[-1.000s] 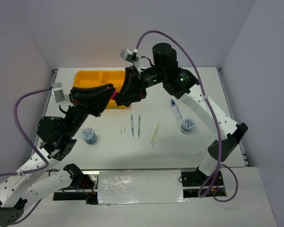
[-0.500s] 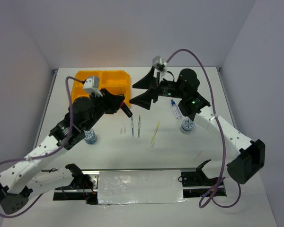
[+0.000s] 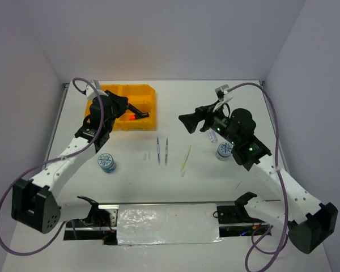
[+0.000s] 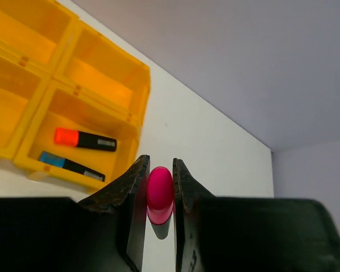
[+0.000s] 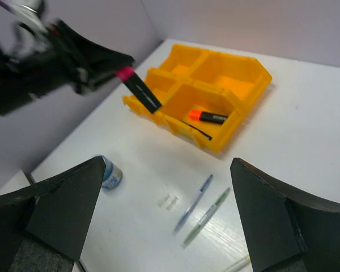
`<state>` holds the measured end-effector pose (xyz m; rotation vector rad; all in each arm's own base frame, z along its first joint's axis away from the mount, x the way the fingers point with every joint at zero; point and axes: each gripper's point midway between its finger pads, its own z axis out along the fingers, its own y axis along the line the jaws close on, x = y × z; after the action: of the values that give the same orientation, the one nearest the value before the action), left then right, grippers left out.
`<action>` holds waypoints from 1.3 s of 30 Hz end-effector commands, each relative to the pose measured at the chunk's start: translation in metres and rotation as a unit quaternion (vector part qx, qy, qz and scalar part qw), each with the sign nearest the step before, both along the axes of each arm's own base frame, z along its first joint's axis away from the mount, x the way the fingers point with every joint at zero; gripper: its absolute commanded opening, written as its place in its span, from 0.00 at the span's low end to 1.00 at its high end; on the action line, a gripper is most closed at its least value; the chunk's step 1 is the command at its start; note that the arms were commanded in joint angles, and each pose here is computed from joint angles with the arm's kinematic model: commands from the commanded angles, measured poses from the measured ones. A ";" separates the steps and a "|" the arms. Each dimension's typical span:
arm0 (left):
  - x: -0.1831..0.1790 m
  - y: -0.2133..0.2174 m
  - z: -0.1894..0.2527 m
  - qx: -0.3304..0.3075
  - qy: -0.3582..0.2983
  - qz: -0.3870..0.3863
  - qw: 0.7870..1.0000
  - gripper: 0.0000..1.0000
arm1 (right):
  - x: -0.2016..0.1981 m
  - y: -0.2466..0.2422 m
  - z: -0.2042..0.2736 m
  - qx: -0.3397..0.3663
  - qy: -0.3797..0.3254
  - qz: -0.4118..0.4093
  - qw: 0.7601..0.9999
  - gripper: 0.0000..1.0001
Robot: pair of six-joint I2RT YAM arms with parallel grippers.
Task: Sort the stationery into containers
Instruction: Place the pen in the storage box.
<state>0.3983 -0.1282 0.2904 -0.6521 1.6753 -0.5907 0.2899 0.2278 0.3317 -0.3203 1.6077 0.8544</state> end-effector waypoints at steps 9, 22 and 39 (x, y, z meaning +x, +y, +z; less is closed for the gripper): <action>0.083 0.013 -0.027 -0.032 -0.073 0.027 0.996 0.00 | -0.055 -0.026 0.007 0.034 -0.016 0.007 0.999 1.00; 0.107 0.023 -0.110 -0.048 -0.027 0.048 0.997 0.36 | -0.068 -0.025 0.005 0.028 -0.026 0.030 0.999 1.00; 0.043 0.034 0.040 0.036 -0.017 0.023 0.999 0.99 | 0.002 -0.043 -0.065 -0.038 0.166 -0.153 0.974 1.00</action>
<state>0.4656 -0.1020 0.2810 -0.7028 1.6017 -0.5947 0.2720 0.2052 0.2793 -0.1778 1.8401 0.7910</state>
